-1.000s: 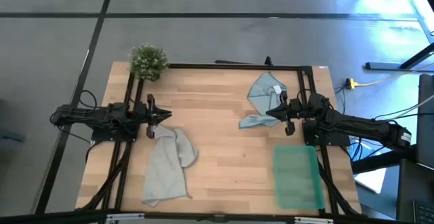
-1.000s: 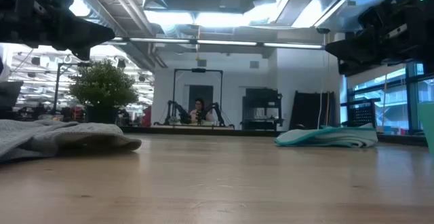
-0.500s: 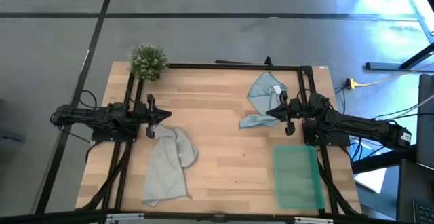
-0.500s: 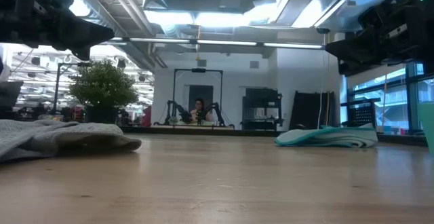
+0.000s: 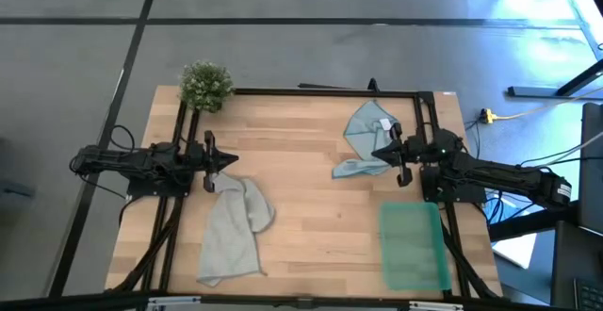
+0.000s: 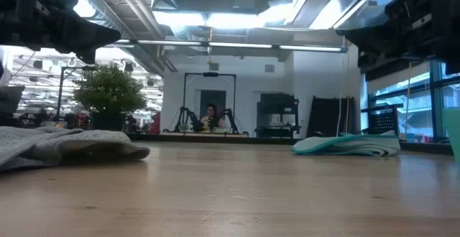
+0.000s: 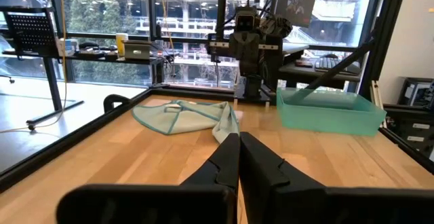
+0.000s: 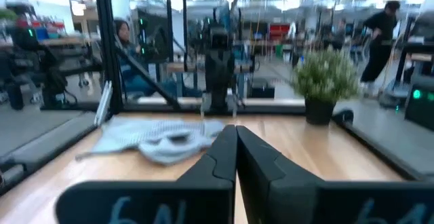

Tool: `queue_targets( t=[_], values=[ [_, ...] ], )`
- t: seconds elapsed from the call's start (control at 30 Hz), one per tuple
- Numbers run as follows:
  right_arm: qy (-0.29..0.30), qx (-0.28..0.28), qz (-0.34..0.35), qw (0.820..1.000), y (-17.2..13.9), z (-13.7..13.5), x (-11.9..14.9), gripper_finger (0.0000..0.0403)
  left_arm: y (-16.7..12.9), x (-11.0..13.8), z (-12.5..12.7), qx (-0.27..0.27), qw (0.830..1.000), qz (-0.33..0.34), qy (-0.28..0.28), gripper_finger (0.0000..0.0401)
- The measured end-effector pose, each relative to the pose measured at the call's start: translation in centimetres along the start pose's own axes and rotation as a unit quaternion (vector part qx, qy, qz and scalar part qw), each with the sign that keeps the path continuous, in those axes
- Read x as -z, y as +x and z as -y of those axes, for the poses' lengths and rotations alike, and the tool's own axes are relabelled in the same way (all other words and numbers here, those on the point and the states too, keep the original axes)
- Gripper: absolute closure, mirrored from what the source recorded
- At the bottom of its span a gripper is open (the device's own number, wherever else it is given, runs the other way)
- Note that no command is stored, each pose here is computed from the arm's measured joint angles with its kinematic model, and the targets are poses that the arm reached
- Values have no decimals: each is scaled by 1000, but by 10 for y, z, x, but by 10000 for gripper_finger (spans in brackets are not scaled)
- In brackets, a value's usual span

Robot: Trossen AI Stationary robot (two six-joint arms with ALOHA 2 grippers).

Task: Roll microfiber towels into tight, uniform cylinder then place into a basket
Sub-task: Fold the blue towel

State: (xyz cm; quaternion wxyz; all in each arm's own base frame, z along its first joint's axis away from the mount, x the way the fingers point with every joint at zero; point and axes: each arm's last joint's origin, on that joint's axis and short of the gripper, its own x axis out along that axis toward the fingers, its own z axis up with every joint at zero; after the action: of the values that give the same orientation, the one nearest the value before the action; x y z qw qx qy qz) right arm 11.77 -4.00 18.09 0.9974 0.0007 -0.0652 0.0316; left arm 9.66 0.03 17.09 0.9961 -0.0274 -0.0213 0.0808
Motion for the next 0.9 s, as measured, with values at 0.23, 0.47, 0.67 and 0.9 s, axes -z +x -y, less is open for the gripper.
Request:
queue_targets(
  t=[0.23,0.47,0.67,0.9],
  values=[
    [21,-7,32,999,9,2,-37,398,0,0,0,0,1000,0,0,386],
    [-41,4,1,999,24,7,-91,399,0,0,0,0,1000,0,0,372],
    [1,42,-101,994,36,13,-125,400,0,0,0,0,1000,0,0,361],
    [120,216,-233,941,43,26,-148,399,0,0,0,0,1000,0,0,354]
  ],
)
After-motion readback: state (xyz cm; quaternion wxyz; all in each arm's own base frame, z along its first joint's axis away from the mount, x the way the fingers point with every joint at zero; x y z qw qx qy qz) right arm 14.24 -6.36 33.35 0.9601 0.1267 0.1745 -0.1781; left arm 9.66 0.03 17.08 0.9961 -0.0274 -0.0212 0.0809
